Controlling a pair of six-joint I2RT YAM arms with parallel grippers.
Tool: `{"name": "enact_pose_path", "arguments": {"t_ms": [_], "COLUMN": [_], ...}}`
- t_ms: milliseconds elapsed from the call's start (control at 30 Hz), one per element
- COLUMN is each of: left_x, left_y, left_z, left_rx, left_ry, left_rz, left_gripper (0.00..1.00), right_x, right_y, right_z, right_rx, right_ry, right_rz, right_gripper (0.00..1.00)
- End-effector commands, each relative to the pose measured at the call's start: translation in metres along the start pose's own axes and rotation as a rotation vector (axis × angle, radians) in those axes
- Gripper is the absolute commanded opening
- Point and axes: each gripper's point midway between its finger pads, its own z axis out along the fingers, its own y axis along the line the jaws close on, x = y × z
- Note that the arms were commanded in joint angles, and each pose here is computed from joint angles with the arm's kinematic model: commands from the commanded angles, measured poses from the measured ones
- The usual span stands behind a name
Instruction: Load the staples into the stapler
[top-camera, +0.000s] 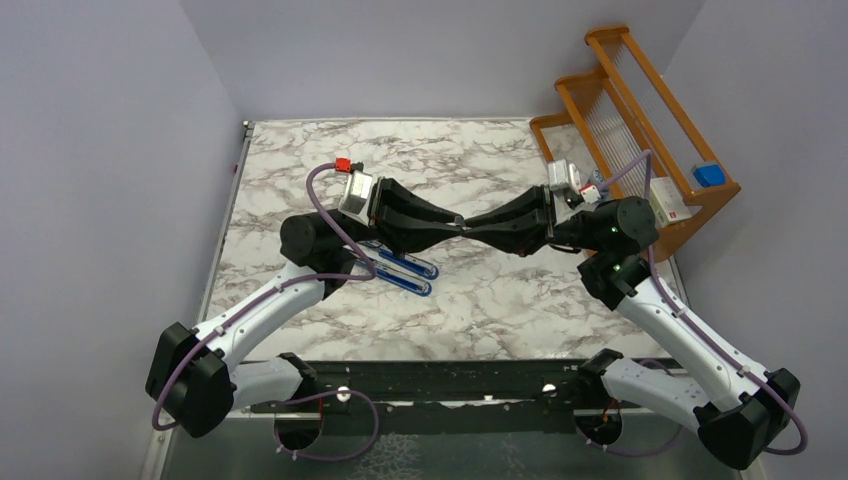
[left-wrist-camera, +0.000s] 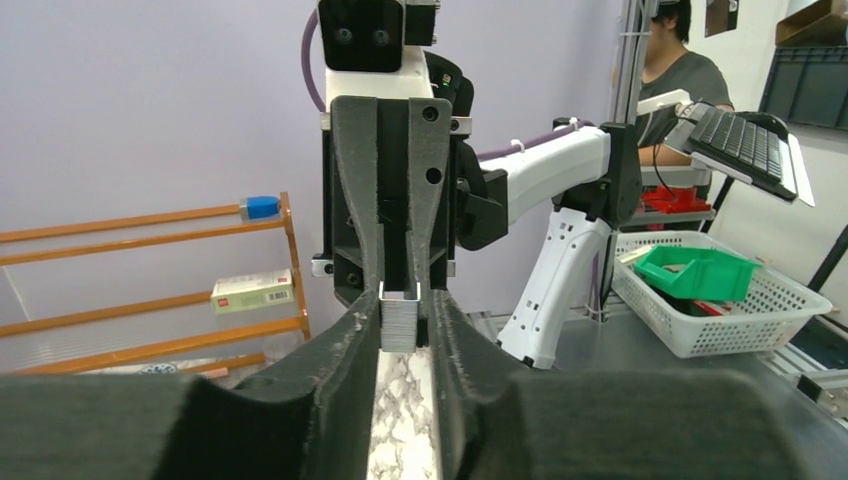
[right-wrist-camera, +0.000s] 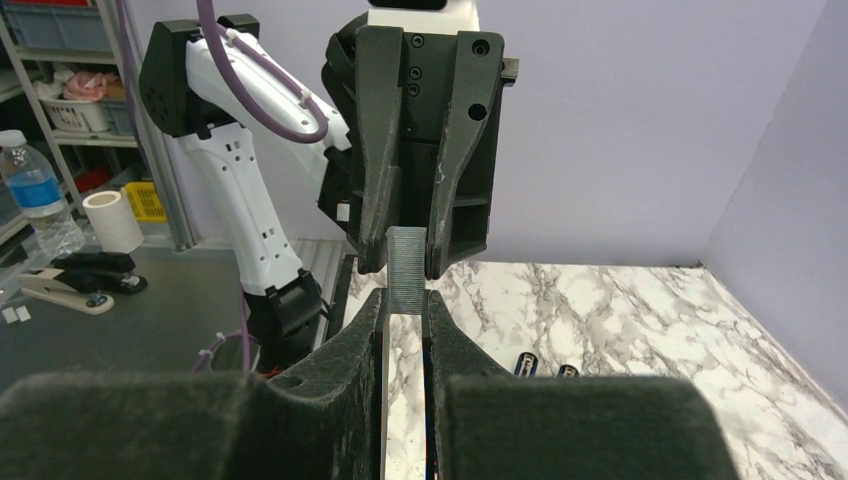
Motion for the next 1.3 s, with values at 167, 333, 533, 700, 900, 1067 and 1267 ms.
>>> {"name": "enact_pose_path", "arguments": {"t_ms": [167, 333, 533, 700, 900, 1067, 1267], "left_x": [-0.015, -0.017, 0.003, 0.076, 0.2, 0.258, 0.31], "left_y": [-0.005, -0.008, 0.005, 0.04, 0.07, 0.079, 0.1], "left_z": [0.007, 0.007, 0.002, -0.025, -0.07, -0.095, -0.131], "left_rx": [0.023, 0.035, -0.007, -0.105, -0.163, -0.105, 0.018], "left_ry": [-0.038, -0.034, 0.091, 0.367, 0.861, 1.027, 1.275], "left_rz": [0.04, 0.057, 0.106, 0.124, 0.235, 0.256, 0.286], "left_gripper": [0.11, 0.0, 0.0, 0.0, 0.0, 0.0, 0.0], "right_x": [-0.011, -0.016, -0.038, -0.061, -0.005, -0.009, -0.034], "right_y": [0.004, 0.009, 0.015, -0.041, -0.101, -0.087, -0.063], "right_z": [0.001, -0.003, -0.021, -0.075, -0.157, -0.17, -0.177], "right_rx": [-0.016, -0.009, 0.105, 0.638, 1.229, 1.232, 1.161], "right_ry": [-0.014, -0.023, -0.087, -0.211, -0.133, -0.231, -0.277], "right_rz": [-0.03, -0.037, -0.091, -0.047, 0.145, 0.166, 0.046], "right_gripper": [0.05, 0.41, 0.55, 0.56, 0.57, 0.58, 0.58]}}
